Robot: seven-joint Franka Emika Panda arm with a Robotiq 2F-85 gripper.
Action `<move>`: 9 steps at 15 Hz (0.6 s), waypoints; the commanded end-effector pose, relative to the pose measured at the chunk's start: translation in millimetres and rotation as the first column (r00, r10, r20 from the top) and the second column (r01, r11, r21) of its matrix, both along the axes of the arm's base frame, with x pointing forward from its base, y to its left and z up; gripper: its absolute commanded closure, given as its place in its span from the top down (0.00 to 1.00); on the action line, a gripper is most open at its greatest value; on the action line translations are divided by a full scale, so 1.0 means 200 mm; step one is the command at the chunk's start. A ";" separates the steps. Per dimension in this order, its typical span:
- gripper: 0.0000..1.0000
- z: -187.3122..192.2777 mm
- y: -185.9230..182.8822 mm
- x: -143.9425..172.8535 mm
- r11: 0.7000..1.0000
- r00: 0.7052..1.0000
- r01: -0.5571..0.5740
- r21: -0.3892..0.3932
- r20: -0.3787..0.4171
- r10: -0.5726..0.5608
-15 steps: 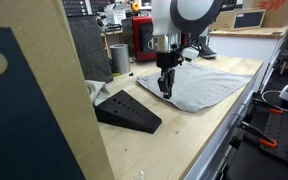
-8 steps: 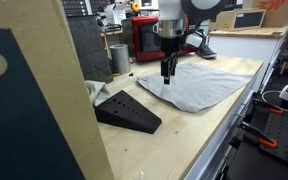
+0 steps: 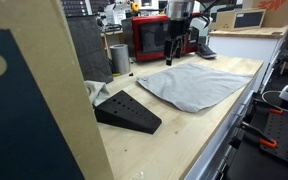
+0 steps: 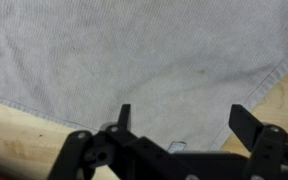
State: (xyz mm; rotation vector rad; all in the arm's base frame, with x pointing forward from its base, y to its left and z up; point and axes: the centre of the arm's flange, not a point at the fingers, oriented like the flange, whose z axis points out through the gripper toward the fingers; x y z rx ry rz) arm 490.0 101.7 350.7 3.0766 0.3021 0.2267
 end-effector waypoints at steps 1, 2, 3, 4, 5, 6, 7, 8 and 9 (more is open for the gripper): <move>1.00 0.13 -0.08 -0.03 0.995 0.996 0.080 0.052 0.025 -0.081; 1.00 0.17 -0.09 -0.02 0.993 0.995 0.096 0.064 0.020 -0.098; 1.00 0.19 -0.10 -0.02 0.990 0.993 0.114 0.079 0.022 -0.116; 1.00 0.23 -0.11 -0.01 0.987 0.990 0.133 0.093 0.024 -0.136; 1.00 0.26 -0.13 -0.01 0.983 0.988 0.149 0.109 0.024 -0.152; 1.00 0.29 -0.14 -0.01 0.978 0.985 0.165 0.124 0.019 -0.169; 1.00 0.32 -0.15 -0.01 0.972 0.982 0.187 0.140 0.006 -0.189; 1.00 0.36 -0.17 -0.01 0.966 0.978 0.206 0.158 -0.011 -0.207; 1.00 0.39 -0.19 -0.01 0.959 0.974 0.228 0.169 -0.030 -0.226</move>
